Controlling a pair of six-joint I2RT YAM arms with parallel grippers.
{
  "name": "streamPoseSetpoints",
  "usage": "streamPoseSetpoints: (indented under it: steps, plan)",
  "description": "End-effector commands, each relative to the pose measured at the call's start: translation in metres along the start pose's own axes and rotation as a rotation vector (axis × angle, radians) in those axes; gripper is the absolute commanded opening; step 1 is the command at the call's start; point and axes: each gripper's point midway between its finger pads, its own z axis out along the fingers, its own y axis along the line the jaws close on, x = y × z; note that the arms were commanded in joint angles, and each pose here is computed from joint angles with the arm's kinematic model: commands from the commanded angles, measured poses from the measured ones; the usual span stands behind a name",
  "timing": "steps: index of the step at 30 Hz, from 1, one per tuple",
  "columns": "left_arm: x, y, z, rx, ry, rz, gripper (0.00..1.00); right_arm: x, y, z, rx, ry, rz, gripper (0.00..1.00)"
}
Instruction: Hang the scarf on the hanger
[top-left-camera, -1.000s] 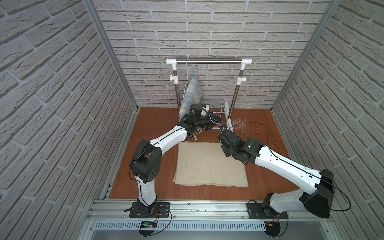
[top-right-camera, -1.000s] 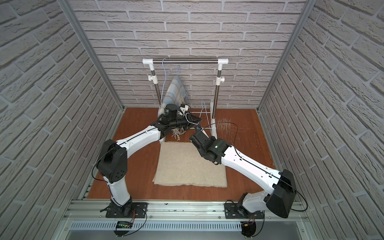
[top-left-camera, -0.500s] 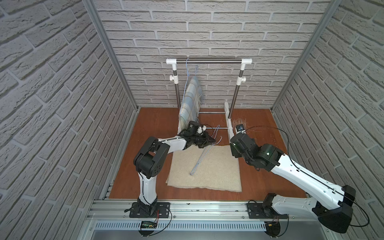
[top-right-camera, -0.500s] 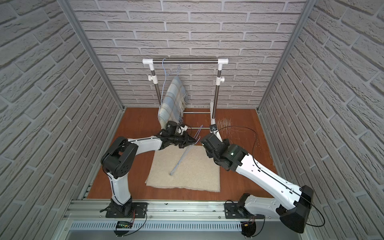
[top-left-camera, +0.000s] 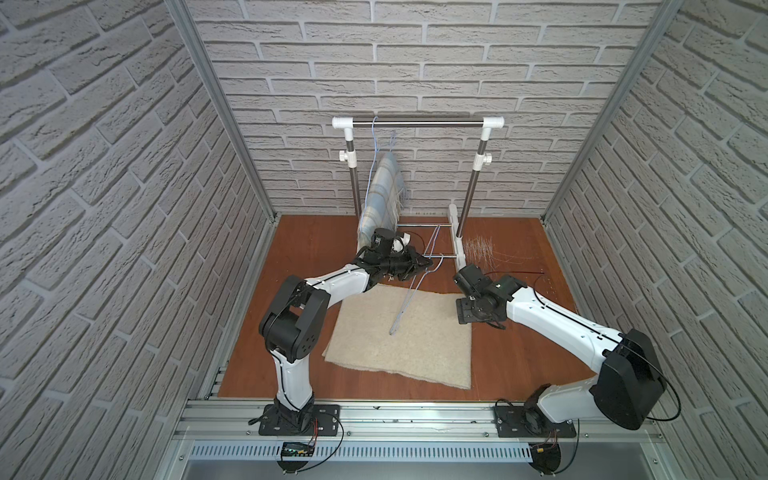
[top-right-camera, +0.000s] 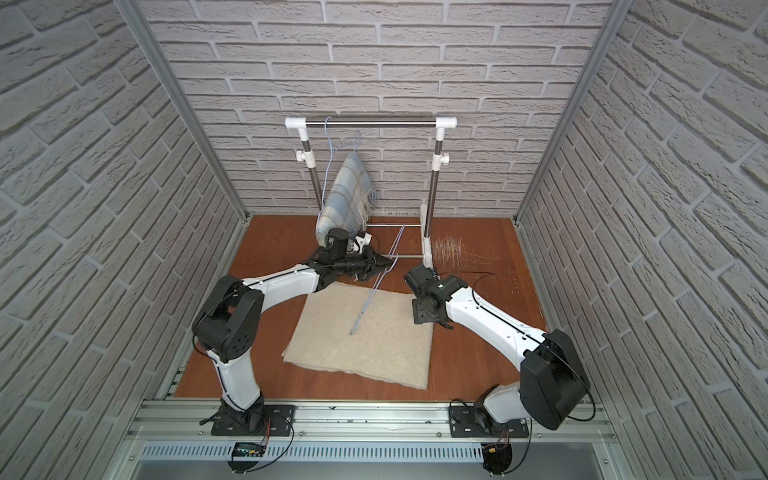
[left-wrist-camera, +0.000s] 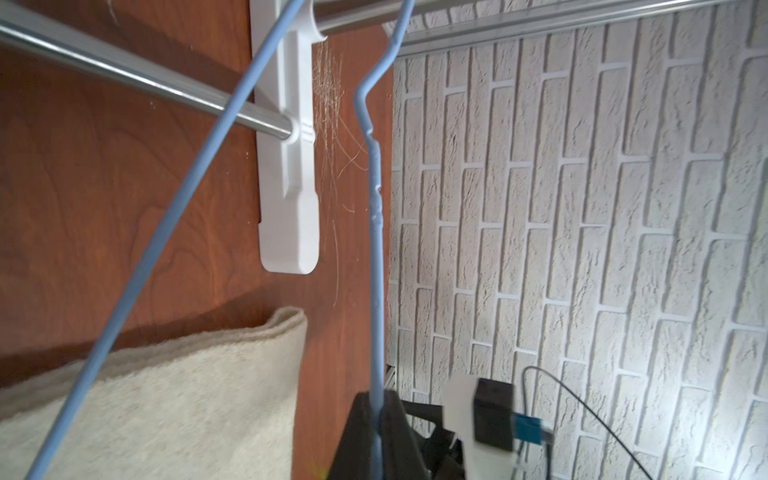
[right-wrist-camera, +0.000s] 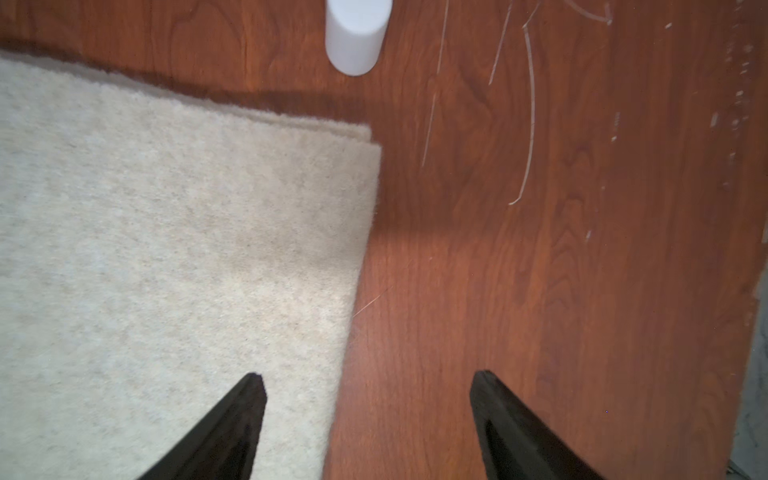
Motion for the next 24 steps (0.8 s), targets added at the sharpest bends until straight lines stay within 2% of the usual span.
streamPoseSetpoints:
  steps: [1,5,9,13,18,19,24]
  plan:
    - [-0.019,-0.037,-0.023,0.083,-0.102,-0.008,0.00,0.018,0.009,0.020,-0.051,0.110,0.059,0.85]
    - [-0.021,-0.039,-0.043,0.120,-0.176,-0.098,0.00,0.032,0.018,0.043,-0.099,0.177,0.138,0.85]
    - [-0.016,-0.040,-0.054,0.178,-0.232,-0.167,0.00,0.044,0.024,0.060,-0.121,0.206,0.202,0.78]
    - [-0.005,-0.042,-0.054,0.240,-0.250,-0.193,0.00,0.052,0.028,0.071,-0.163,0.197,0.284,0.60]
    - [0.008,-0.033,-0.044,0.317,-0.239,-0.193,0.00,0.045,0.041,0.074,-0.249,0.149,0.380,0.07]
    - [0.010,-0.028,-0.041,0.332,-0.231,-0.205,0.00,0.043,0.039,0.073,-0.245,0.138,0.388,0.03]
    - [0.017,-0.001,-0.033,0.337,-0.203,-0.254,0.00,0.024,0.008,0.042,-0.139,0.025,0.387,0.03]
